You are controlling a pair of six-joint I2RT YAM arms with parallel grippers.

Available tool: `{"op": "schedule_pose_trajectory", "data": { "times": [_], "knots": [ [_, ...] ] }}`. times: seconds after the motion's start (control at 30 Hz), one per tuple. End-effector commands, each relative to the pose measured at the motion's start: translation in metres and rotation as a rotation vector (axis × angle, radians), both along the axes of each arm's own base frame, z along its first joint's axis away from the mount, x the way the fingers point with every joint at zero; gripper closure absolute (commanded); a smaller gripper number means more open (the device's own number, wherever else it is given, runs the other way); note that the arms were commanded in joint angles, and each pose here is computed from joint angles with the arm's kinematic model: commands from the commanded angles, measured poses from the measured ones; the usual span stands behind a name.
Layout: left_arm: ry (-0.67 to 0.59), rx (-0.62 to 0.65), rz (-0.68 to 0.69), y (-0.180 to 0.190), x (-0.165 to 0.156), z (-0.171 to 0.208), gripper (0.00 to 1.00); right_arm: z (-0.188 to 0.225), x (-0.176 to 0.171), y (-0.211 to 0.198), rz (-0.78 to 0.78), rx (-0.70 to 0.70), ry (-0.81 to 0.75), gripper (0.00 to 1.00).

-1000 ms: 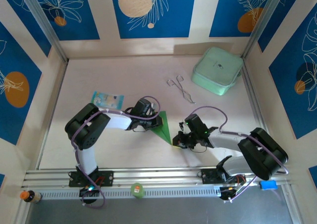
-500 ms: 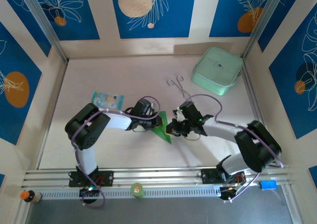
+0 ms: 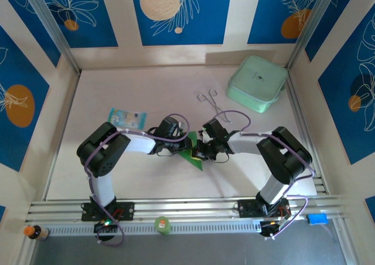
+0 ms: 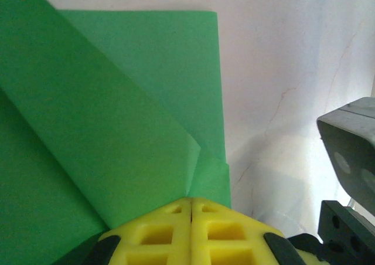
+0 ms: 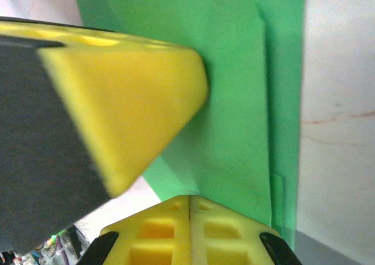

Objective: Fold a paper plane with a square sheet of paper (pick it up from the middle)
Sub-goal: Fourth fold the wing at the center of the table.

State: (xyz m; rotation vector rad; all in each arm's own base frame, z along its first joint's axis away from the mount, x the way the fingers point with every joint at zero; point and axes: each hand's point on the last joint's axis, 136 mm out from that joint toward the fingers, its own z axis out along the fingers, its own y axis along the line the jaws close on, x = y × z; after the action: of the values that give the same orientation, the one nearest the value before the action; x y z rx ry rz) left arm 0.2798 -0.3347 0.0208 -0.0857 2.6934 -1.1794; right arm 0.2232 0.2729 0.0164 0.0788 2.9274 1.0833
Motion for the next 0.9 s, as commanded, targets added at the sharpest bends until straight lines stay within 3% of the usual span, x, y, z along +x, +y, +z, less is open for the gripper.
{"op": "schedule_pose_trajectory", "data": {
  "times": [0.0, 0.33, 0.53, 0.67, 0.87],
  "knots": [
    [0.086, 0.110, 0.023, 0.022, -0.015, -0.033, 0.95, -0.014, -0.014, -0.015, -0.008, -0.034, 0.042, 0.98],
    [0.055, 0.113, 0.004, 0.019, -0.009, -0.022, 0.94, -0.036, -0.041, -0.031, -0.034, 0.006, 0.117, 0.98],
    [-0.027, 0.052, -0.030, 0.007, 0.000, 0.014, 0.86, -0.037, -0.045, -0.034, -0.036, 0.029, 0.126, 1.00],
    [-0.045, -0.018, -0.074, -0.007, 0.000, 0.038, 0.88, -0.036, -0.043, -0.034, -0.040, 0.039, 0.125, 1.00],
    [0.012, -0.012, -0.097, -0.011, -0.015, 0.028, 0.96, -0.037, -0.042, -0.034, -0.049, 0.040, 0.130, 1.00]
  ]
}}
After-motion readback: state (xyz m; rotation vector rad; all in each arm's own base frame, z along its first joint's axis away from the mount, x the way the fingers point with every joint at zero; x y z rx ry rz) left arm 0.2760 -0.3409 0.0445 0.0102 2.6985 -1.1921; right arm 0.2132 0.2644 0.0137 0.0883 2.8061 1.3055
